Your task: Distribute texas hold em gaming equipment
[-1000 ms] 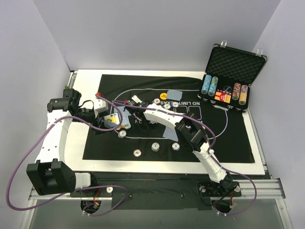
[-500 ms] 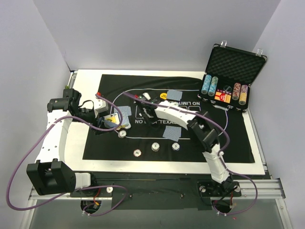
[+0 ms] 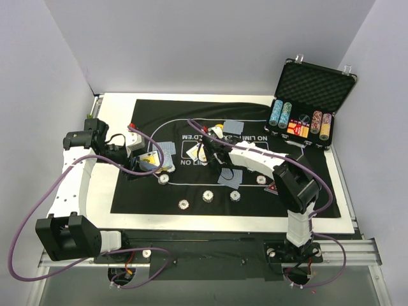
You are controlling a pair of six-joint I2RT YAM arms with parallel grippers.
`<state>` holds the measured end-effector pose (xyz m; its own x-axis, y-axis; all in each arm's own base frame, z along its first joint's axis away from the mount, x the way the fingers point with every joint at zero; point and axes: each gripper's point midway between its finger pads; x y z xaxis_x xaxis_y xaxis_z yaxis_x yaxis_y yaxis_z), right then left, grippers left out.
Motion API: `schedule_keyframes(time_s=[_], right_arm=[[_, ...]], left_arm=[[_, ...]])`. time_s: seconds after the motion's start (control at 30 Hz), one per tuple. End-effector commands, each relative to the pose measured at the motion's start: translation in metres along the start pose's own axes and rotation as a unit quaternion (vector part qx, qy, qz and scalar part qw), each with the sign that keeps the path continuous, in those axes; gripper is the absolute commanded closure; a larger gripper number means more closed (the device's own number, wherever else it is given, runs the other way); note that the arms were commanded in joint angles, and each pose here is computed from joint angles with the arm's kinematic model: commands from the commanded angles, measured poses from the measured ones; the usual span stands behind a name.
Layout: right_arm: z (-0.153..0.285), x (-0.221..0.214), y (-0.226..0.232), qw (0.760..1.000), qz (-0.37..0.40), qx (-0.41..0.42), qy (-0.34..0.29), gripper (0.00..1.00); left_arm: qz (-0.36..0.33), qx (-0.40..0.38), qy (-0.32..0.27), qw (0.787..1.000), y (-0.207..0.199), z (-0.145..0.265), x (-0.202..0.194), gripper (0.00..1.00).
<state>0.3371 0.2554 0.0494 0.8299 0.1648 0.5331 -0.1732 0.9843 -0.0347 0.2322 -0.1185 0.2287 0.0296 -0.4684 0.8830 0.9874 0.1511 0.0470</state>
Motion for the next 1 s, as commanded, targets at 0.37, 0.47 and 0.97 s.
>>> schedule_keyframes(time_s=[0.37,0.47,0.97], right_arm=[[-0.019,-0.023,0.008,0.998,-0.059,0.018,-0.003,0.68],[-0.02,-0.031,-0.002,0.998,-0.068,0.009,0.0,0.69],[-0.003,-0.069,-0.04,0.994,-0.106,-0.017,0.01,0.73]], left_arm=[[0.086,-0.046,-0.021,0.995,-0.044,0.007,0.018,1.0],[0.082,-0.044,-0.021,0.995,-0.043,0.008,0.019,1.0],[0.083,-0.044,-0.02,0.995,-0.039,0.008,0.019,1.0]])
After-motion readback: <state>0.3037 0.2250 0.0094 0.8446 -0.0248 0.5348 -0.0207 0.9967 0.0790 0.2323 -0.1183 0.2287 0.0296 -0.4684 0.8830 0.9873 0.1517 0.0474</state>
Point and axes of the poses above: each gripper's point midway between its finger pads, its own z axis back along the fingers, its own y axis along the line the jaws close on, x = y × z, and after that the axes turned 8 degrees about -z, right-handed
